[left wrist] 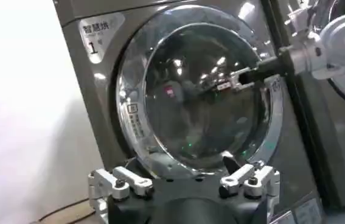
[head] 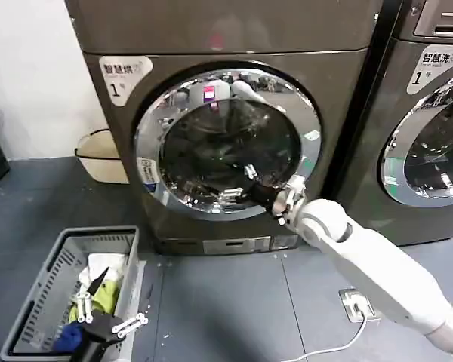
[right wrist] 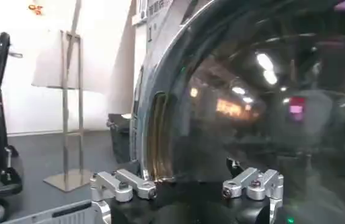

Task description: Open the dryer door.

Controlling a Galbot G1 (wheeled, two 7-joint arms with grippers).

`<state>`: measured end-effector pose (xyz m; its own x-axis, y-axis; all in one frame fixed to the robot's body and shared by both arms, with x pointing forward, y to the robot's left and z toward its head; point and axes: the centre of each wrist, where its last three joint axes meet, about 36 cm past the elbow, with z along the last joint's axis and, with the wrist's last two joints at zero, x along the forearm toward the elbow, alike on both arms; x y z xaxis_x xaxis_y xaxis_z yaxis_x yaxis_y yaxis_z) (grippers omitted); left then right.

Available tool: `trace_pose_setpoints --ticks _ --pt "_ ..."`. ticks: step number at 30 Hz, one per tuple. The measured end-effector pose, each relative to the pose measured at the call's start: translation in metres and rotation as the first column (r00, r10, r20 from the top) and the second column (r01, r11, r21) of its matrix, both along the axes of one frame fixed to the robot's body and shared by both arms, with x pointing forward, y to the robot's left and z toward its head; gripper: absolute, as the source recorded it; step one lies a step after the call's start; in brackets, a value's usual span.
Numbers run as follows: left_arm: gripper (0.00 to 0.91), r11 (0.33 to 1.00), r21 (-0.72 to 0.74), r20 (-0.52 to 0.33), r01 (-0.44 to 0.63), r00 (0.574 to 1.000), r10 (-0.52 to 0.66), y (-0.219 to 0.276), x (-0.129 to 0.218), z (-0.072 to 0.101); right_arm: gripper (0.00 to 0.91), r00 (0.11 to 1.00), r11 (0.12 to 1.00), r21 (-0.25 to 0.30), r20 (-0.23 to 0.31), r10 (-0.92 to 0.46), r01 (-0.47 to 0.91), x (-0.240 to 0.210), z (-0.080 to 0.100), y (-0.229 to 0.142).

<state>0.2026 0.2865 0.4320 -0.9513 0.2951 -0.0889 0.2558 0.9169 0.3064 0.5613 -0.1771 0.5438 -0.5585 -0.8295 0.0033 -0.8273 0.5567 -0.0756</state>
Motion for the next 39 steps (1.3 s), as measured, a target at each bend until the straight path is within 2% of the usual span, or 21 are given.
trace_pose_setpoints --ticks 29,39 --pt "0.907 1.0 -0.006 0.004 -0.011 1.0 0.012 -0.001 -0.001 0.002 0.907 0.997 0.997 -0.013 -0.005 0.075 -0.076 0.028 0.012 0.086" --pt "0.907 1.0 -0.006 0.006 -0.013 1.0 0.013 -0.003 -0.002 0.004 0.907 0.996 0.996 -0.016 -0.015 0.089 -0.089 0.038 0.009 0.11"
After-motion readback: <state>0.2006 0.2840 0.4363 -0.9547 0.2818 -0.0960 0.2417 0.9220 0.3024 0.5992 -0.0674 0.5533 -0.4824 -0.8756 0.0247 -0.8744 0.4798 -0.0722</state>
